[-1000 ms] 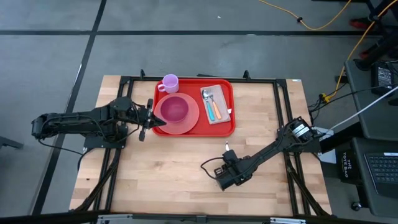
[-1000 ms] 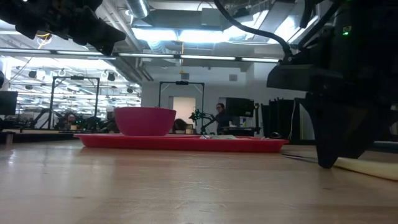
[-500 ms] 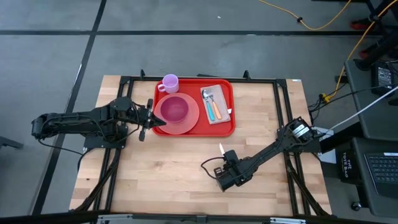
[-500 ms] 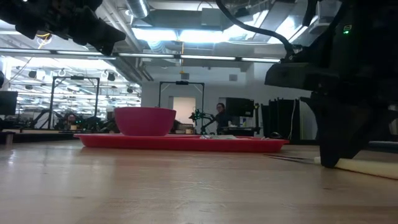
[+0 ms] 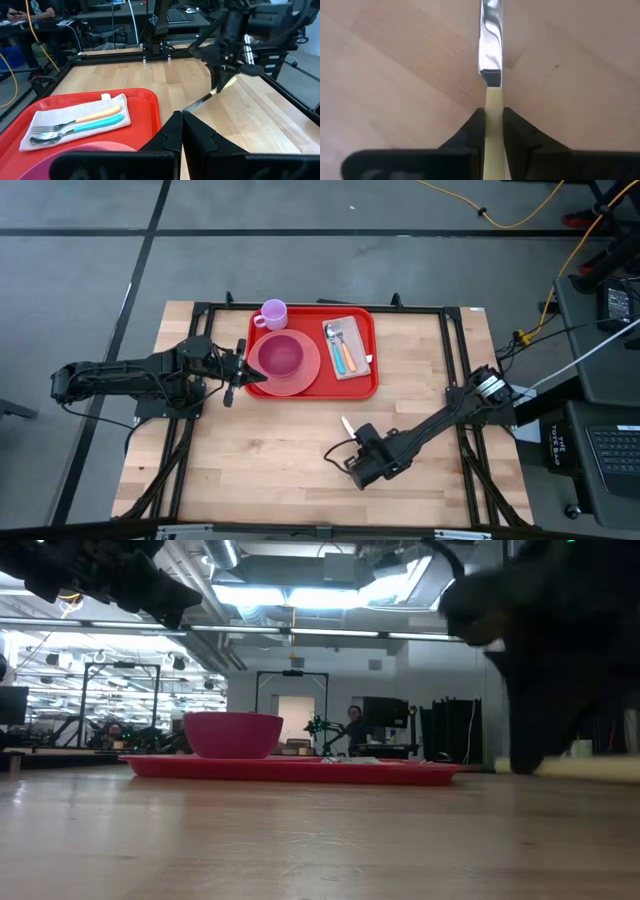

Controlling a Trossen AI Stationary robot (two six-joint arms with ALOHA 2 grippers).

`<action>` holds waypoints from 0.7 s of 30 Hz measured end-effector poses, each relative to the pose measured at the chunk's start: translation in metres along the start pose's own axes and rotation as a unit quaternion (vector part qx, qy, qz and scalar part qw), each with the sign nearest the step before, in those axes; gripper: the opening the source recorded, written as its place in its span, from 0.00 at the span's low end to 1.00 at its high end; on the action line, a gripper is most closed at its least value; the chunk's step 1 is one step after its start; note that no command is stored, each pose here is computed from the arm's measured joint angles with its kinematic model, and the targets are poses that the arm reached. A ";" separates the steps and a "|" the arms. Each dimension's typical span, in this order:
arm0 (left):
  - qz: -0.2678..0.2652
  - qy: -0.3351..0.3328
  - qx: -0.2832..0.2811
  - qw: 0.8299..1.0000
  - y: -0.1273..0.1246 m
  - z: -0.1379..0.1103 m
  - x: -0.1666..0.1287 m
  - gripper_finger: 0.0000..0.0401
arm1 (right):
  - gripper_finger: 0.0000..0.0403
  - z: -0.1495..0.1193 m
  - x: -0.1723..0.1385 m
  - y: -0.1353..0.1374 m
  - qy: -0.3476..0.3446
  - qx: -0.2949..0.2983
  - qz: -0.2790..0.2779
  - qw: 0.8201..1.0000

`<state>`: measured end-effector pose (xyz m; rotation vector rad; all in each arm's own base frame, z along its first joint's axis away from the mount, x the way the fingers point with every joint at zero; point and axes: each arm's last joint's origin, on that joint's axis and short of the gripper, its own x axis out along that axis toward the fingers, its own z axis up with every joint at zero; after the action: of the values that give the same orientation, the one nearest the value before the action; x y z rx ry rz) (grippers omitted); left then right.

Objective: Set up tray
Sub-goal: Put the yellow knife on top of the white table napkin to the right of the orange fork

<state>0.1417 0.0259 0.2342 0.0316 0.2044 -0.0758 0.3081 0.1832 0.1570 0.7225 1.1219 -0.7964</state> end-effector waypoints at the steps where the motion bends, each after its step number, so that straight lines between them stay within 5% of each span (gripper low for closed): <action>1: 0.000 0.000 0.000 1.000 0.000 0.000 0.000 0.00 | 0.12 0.002 -0.004 -0.001 0.000 -0.013 0.003 1.000; 14: 0.000 0.000 -0.001 1.000 0.000 0.000 0.000 0.00 | 0.12 0.036 -0.055 -0.009 -0.077 -0.172 0.092 0.978; 21: 0.000 0.000 0.000 1.000 0.000 0.000 0.000 0.00 | 0.12 0.044 -0.047 -0.026 -0.144 -0.215 0.156 0.953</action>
<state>0.1418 0.0260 0.2343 0.0309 0.2041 -0.0754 0.2972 0.1418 0.2113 0.3854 0.8472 -0.3530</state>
